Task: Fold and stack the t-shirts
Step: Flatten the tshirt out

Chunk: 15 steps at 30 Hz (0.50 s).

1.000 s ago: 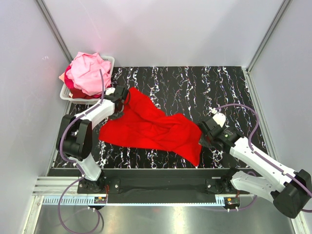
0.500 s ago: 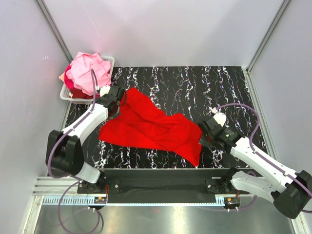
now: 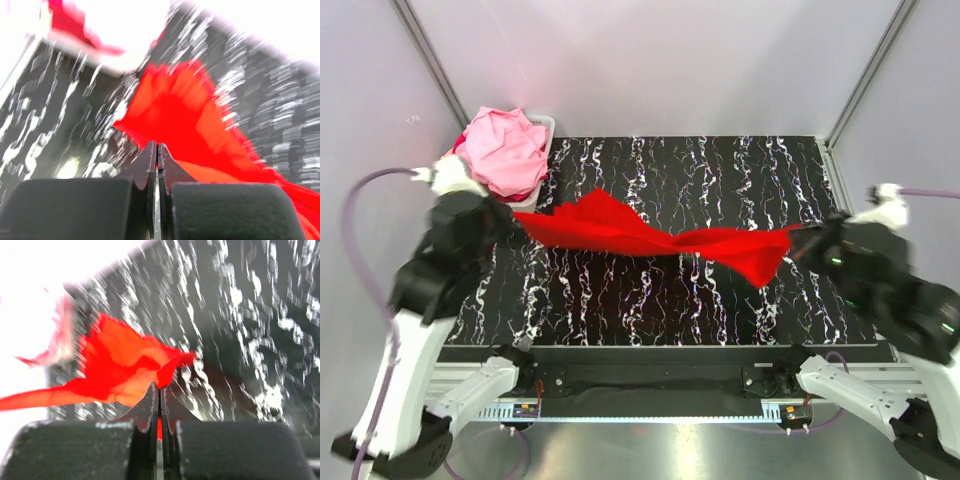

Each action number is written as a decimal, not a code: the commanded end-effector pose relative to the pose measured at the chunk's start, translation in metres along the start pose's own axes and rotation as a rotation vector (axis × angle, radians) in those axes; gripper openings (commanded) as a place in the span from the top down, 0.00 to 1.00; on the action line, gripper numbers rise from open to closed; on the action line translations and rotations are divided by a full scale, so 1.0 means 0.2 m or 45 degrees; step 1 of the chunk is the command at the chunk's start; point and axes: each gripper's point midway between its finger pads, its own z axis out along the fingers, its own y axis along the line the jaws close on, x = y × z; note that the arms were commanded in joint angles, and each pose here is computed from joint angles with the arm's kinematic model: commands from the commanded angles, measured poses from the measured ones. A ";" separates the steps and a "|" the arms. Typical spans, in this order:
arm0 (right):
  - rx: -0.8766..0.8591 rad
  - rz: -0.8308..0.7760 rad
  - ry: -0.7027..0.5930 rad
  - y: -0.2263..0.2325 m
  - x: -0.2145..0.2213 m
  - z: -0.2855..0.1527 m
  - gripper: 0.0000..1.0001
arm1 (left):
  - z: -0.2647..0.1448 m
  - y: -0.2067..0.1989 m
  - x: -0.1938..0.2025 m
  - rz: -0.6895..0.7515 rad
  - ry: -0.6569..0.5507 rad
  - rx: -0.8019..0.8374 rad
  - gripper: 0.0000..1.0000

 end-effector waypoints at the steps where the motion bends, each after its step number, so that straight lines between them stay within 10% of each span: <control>1: 0.049 0.031 -0.242 -0.15 -0.26 -0.23 1.00 | -0.37 -0.08 -0.31 -0.020 -0.246 0.293 1.00; 15: -0.624 -0.034 -0.895 0.09 -0.95 -1.03 1.00 | -1.12 -0.25 -0.80 -0.022 -0.758 0.891 1.00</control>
